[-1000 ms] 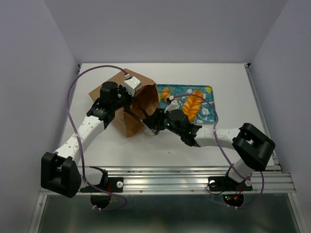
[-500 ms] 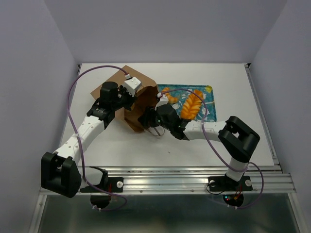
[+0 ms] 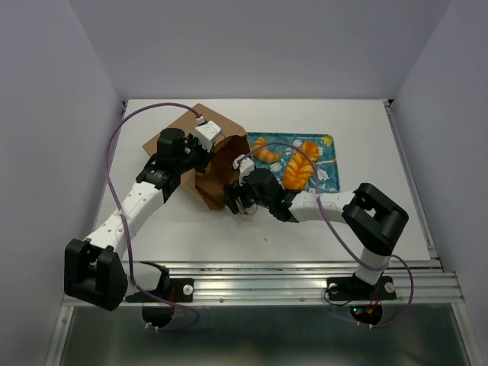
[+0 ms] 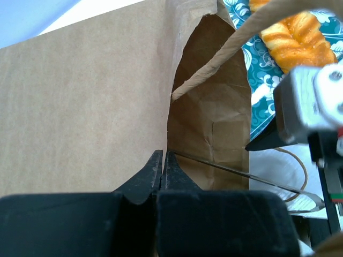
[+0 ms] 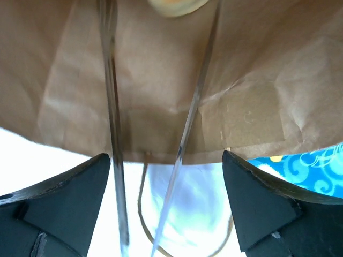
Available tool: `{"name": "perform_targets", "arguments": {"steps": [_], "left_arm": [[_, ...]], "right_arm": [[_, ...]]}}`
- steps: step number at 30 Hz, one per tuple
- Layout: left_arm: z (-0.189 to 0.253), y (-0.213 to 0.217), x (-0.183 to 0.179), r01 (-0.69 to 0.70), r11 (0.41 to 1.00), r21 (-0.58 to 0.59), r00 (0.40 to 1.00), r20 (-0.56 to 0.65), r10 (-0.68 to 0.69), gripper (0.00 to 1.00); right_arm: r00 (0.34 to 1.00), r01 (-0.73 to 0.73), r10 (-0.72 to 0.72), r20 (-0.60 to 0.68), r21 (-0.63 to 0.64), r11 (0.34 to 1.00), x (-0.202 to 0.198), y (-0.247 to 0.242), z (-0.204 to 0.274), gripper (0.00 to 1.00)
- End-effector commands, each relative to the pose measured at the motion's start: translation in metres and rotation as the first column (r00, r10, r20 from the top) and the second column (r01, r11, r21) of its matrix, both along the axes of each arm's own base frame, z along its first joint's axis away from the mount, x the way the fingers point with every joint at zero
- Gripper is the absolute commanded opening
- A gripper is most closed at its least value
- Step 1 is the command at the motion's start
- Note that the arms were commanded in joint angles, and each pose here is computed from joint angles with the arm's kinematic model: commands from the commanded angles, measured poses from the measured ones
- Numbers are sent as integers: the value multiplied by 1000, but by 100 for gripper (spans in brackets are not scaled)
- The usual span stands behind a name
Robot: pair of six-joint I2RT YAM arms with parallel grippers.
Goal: Take the fake bread out of the paper bag
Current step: Pick up the clamp from the paper bag.
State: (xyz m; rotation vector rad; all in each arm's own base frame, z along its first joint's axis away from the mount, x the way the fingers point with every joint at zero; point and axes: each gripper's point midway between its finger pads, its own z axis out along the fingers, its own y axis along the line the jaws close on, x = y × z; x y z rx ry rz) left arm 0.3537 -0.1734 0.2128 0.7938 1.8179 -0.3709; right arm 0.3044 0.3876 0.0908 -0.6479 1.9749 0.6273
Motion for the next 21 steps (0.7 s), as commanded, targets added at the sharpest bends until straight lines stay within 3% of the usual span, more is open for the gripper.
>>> {"name": "perform_targets", "arguments": {"steps": [1,12,21], "left_arm": [[23,-4,5,21,999,-32,997,78,-18,0],[28,-9,0,51,997,-60,995,84,-46,0],[30,-11,-1,57,996,-72,996,80,-51,0]], "right_arm": [[974,-178,191,124,-107,978,-13,7,12,91],[952,-262,280,124,-143,954,-21,30,6,93],[962,-217,248,117,-225,950,-19,39,-14,95]]}}
